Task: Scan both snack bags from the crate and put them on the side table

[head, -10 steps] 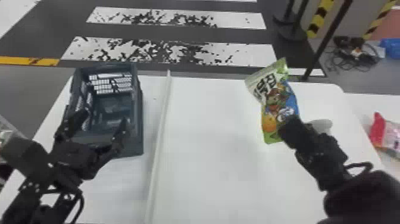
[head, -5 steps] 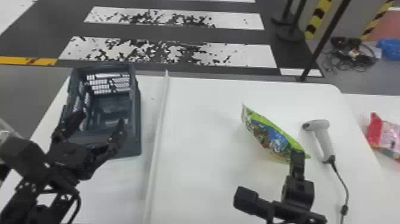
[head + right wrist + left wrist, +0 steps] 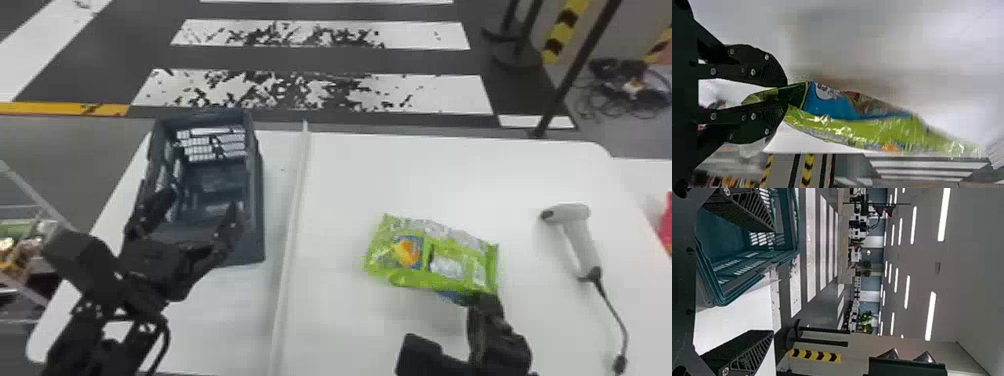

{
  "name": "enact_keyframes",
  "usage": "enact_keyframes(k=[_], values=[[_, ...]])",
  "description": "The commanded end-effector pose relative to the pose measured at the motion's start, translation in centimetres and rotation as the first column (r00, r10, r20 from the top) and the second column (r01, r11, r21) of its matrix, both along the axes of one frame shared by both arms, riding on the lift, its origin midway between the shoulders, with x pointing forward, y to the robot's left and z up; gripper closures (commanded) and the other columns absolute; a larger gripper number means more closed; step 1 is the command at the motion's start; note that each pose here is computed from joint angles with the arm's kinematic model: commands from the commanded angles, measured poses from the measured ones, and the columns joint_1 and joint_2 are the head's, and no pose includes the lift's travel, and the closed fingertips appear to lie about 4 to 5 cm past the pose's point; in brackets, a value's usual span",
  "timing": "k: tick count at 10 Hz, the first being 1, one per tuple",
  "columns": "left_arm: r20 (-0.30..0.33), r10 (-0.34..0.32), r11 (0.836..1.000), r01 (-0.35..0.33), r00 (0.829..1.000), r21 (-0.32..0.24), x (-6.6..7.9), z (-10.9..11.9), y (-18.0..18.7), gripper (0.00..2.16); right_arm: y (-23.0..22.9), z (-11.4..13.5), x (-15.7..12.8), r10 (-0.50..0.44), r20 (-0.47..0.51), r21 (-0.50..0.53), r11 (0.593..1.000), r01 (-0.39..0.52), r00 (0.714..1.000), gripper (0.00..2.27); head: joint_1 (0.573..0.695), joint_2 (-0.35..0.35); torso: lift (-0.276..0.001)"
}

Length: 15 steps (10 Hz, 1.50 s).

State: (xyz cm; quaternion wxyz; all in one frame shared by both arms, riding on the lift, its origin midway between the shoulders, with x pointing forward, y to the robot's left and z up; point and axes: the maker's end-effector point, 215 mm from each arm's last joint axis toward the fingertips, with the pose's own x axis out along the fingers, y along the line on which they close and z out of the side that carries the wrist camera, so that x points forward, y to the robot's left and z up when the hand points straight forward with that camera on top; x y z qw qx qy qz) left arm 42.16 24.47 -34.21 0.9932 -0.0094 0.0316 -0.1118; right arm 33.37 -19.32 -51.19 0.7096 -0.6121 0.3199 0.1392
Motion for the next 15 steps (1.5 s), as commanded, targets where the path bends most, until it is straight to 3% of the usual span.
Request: enact_keyframes(k=[1,2,3,4,5,6,7,10,13,15], values=[[-0.001,0.0,1.0,0.0,1.0,-0.001,0.0,-0.1,0.0,0.08,2.6,-0.4,-0.4,-0.022,-0.143,0.255,0.965,0.058,0.989,0.02,0.695,0.078,-0.087],[-0.003,0.0,1.0,0.0,1.0,-0.001,0.0,-0.1,0.0,0.08,3.1,-0.3,-0.7,-0.043,-0.23,0.375,0.918,0.129,0.972,0.05,0.695,0.094,-0.087],[-0.003,0.001,1.0,-0.001,1.0,-0.001,0.1,-0.1,0.0,0.08,4.2,0.3,-1.0,-0.045,-0.323,0.512,0.832,0.215,0.945,0.05,0.695,0.116,-0.087],[-0.006,0.002,1.0,-0.002,1.0,-0.001,0.0,-0.3,0.1,0.08,5.4,2.2,-0.5,-0.029,-0.381,0.638,0.715,0.285,0.924,0.09,0.695,0.135,-0.087],[-0.004,0.003,1.0,-0.003,1.0,-0.003,0.1,-0.2,0.2,0.08,6.6,4.1,0.4,0.004,-0.421,0.731,0.593,0.337,0.907,0.46,0.695,0.155,-0.087],[-0.004,0.003,1.0,-0.003,1.0,-0.005,0.1,-0.2,0.2,0.08,7.2,5.2,1.1,0.022,-0.433,0.771,0.526,0.358,0.901,1.29,0.695,0.169,-0.087],[-0.005,0.003,1.0,-0.003,1.0,-0.004,0.1,-0.2,0.3,0.08,7.4,5.2,1.5,0.025,-0.424,0.781,0.515,0.352,0.905,2.12,0.695,0.185,-0.087],[-0.008,0.003,1.0,-0.003,1.0,-0.005,0.1,-0.4,0.3,0.08,10.3,3.2,1.7,0.113,-0.424,0.8,0.513,0.312,0.899,2.25,0.695,0.203,-0.087],[-0.013,-0.001,1.0,0.001,1.0,-0.006,0.2,-0.6,0.2,0.08,12.5,0.2,0.8,0.143,-0.465,0.769,0.554,0.318,0.874,2.25,0.695,0.242,-0.087],[-0.021,-0.001,1.0,0.001,1.0,-0.007,0.2,-0.9,0.2,0.08,13.9,-0.3,2.1,0.144,-0.467,0.769,0.552,0.321,0.872,2.25,0.695,0.259,-0.087]])
